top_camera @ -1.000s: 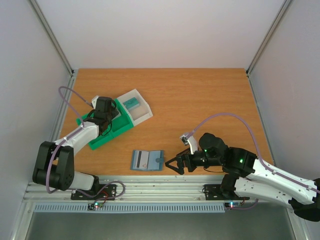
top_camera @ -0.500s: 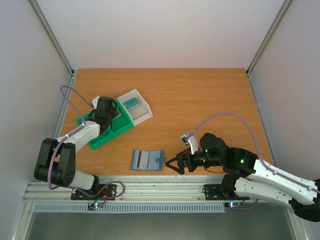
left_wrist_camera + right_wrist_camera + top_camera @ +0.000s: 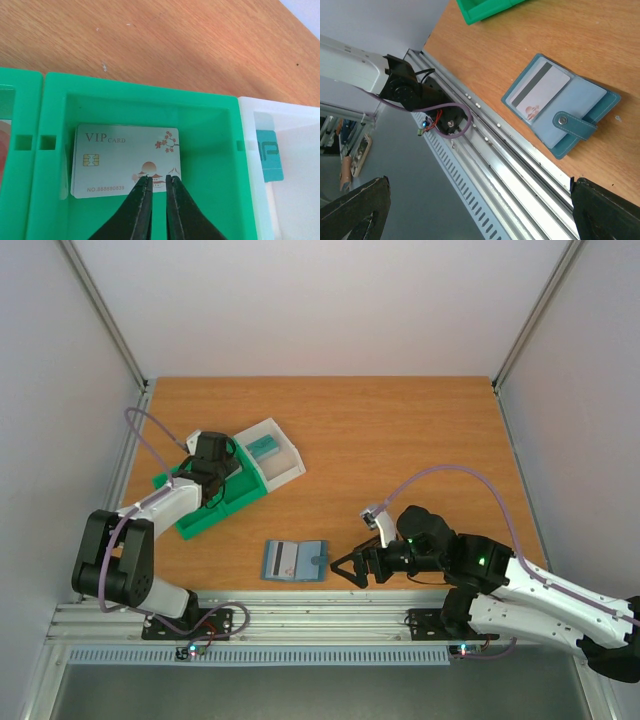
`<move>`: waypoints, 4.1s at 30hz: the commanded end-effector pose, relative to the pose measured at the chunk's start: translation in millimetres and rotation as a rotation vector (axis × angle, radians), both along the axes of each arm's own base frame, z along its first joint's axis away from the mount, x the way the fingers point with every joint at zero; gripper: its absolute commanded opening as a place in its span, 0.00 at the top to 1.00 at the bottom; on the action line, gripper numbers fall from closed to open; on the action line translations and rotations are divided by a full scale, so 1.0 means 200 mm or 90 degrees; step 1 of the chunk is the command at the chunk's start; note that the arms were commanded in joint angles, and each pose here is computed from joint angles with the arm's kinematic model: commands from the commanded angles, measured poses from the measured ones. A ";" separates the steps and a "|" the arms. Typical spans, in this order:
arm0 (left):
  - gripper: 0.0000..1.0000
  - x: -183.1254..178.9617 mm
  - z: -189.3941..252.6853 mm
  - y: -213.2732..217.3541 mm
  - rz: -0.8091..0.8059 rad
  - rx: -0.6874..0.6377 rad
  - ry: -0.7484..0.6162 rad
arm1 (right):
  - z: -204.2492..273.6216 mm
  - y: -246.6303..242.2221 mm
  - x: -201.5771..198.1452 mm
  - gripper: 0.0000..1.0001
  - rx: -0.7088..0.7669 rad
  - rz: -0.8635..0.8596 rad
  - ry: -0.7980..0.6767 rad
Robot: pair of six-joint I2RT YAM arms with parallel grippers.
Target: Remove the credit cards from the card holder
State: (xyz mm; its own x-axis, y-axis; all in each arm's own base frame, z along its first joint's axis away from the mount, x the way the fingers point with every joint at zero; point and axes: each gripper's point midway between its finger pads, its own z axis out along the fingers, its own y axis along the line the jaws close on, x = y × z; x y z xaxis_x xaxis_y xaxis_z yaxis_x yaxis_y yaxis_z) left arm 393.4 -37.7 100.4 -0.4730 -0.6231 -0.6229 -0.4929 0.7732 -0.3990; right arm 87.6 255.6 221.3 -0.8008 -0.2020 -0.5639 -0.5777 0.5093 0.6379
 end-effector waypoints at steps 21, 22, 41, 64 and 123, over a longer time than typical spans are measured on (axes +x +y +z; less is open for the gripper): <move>0.25 -0.42 0.29 -0.33 -0.341 -0.092 0.112 | -0.10 -0.02 0.12 0.01 -0.095 -0.111 0.056; 0.25 -0.46 0.27 -0.36 -0.362 -0.108 0.124 | -0.12 -0.02 0.13 0.02 -0.108 -0.119 0.060; 0.46 -0.96 0.10 -0.71 -0.530 -0.263 0.188 | -0.32 0.32 0.21 0.33 -0.132 -0.084 0.136; 0.66 -1.08 -0.31 -0.73 -0.501 -0.312 0.289 | -0.73 0.51 0.32 0.76 -0.208 -0.114 0.195; 0.93 -1.16 -0.42 -0.74 -0.485 -0.358 0.280 | -1.02 0.44 0.38 0.89 -0.214 -0.159 0.284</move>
State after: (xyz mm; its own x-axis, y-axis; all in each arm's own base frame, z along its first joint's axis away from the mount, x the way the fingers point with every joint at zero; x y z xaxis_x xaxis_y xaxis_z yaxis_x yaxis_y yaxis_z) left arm 162.8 -191.6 22.1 -0.9747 -0.2229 0.0126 -0.1597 0.6564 -0.7373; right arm 162.1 346.8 24.3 -0.9895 -0.1057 -0.0983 -0.1433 0.8006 0.5817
